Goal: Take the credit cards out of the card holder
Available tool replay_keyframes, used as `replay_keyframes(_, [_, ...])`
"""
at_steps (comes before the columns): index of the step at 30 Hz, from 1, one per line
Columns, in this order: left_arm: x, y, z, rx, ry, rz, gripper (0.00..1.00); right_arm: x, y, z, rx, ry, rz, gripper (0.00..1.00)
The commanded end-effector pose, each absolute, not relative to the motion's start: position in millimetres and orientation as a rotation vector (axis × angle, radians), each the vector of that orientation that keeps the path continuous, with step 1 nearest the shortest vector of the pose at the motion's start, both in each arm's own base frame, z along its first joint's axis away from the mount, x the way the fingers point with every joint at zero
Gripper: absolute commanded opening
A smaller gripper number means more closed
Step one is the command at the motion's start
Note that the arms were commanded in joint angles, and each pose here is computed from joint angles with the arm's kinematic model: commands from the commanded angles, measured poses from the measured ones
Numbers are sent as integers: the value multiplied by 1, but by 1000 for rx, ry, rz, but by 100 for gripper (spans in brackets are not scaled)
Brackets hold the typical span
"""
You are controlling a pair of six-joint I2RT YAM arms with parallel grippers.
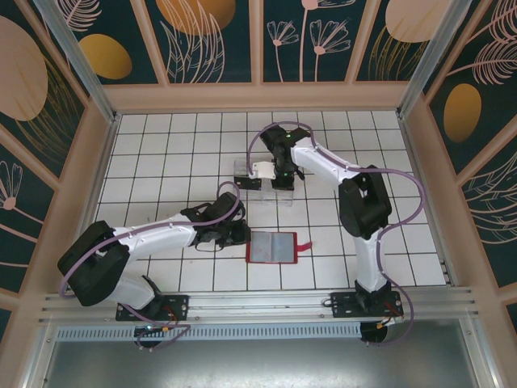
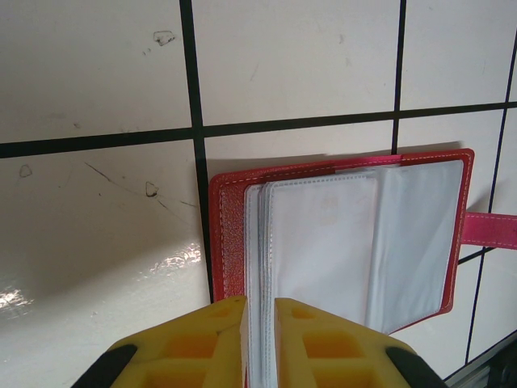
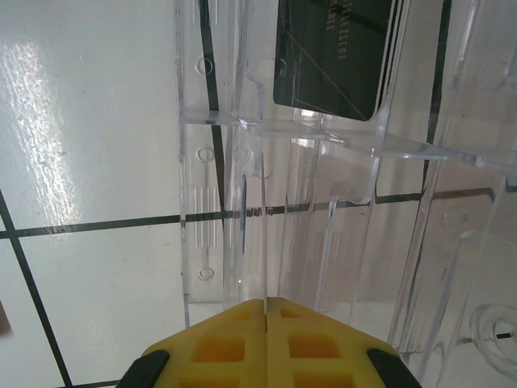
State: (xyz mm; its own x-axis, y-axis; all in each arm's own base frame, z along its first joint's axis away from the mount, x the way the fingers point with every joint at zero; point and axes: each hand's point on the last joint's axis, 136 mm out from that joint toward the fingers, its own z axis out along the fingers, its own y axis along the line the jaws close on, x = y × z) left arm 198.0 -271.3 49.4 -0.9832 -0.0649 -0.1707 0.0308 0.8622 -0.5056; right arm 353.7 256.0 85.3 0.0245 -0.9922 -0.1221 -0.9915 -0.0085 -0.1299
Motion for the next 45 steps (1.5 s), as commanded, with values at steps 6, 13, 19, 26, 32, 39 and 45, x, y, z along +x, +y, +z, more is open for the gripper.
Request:
replay_keyframes(6, [199,-273,52,-40,2848,-808,17,365,258,85,-2080,2049,-47,13])
replay_keyframes(13, [199,-272,51,-41,2849,-805,17,378,257,98,-2023,2016,-155,21])
replay_keyframes(19, [199,-272,51,-39,2850,-804,17,395,254,116,-1931,1968,-288,22])
replay_keyframes(26, [200,-272,52,-43,2846,-807,17,399,257,144,-1792,1972,-313,26])
replay_keyframes(32, [201,-273,53,-35,2842,-804,17,385,263,161,-1639,2039,-218,30])
replay_keyframes(39, [206,-272,52,-24,2831,-774,17,378,271,178,-1265,2165,-76,29])
replay_keyframes(45, [211,-267,50,-36,2823,-755,16,348,279,171,-897,2270,97,26])
